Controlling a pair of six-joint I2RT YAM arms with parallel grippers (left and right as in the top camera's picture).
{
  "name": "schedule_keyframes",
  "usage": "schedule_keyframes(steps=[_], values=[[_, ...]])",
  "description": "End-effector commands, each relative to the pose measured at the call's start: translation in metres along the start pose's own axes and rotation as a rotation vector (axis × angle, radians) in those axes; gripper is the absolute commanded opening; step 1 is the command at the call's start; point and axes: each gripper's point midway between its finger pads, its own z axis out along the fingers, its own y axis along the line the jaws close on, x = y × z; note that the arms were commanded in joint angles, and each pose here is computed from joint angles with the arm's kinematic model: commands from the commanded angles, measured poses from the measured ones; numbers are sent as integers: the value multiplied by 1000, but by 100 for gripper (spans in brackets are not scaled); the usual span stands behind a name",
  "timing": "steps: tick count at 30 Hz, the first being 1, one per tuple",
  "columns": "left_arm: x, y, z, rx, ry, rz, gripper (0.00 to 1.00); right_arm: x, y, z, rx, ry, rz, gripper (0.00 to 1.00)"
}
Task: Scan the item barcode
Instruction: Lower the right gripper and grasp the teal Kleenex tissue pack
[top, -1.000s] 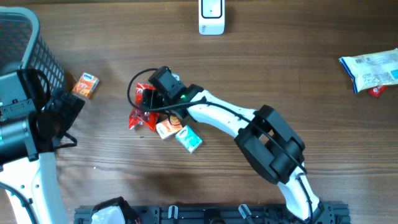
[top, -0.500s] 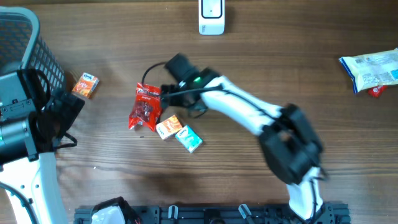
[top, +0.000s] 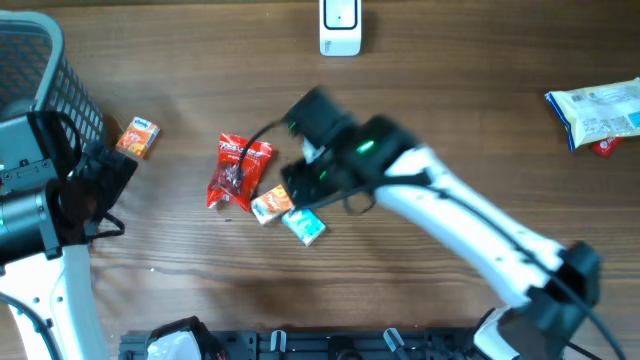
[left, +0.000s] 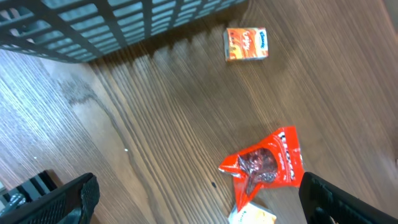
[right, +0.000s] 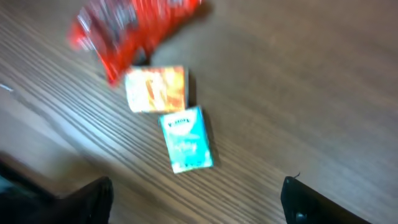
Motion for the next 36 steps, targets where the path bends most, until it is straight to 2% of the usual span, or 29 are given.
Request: schedule_keyframes(steps=[1,5,10,13,19,23,28,34,36], values=[[2,-2,-1,19,13,-17,100,31,0,46,211,76,-62,84],[2,-2,-1,18,14,-17,100,53,19,79,285,141,-174,81],[2,-2,-1,18,13,-16,100,67,17,107,394,184,-248,77],[2,-2,-1,19,13,-16,100,72,17,115,396,204,-243,76],[2,-2,-1,18,12,-6,100,73,26,122,344,209,-246,66],[2,-2,-1,18,13,-6,100,70,27,126,345,199,-263,65],[2,-2,-1,18,13,-6,100,73,26,138,351,217,-279,56],[2,-2,-1,18,13,-6,100,74,26,142,354,220,-279,30],[2,-2,-1,18,13,-6,100,73,25,142,354,218,-277,24]])
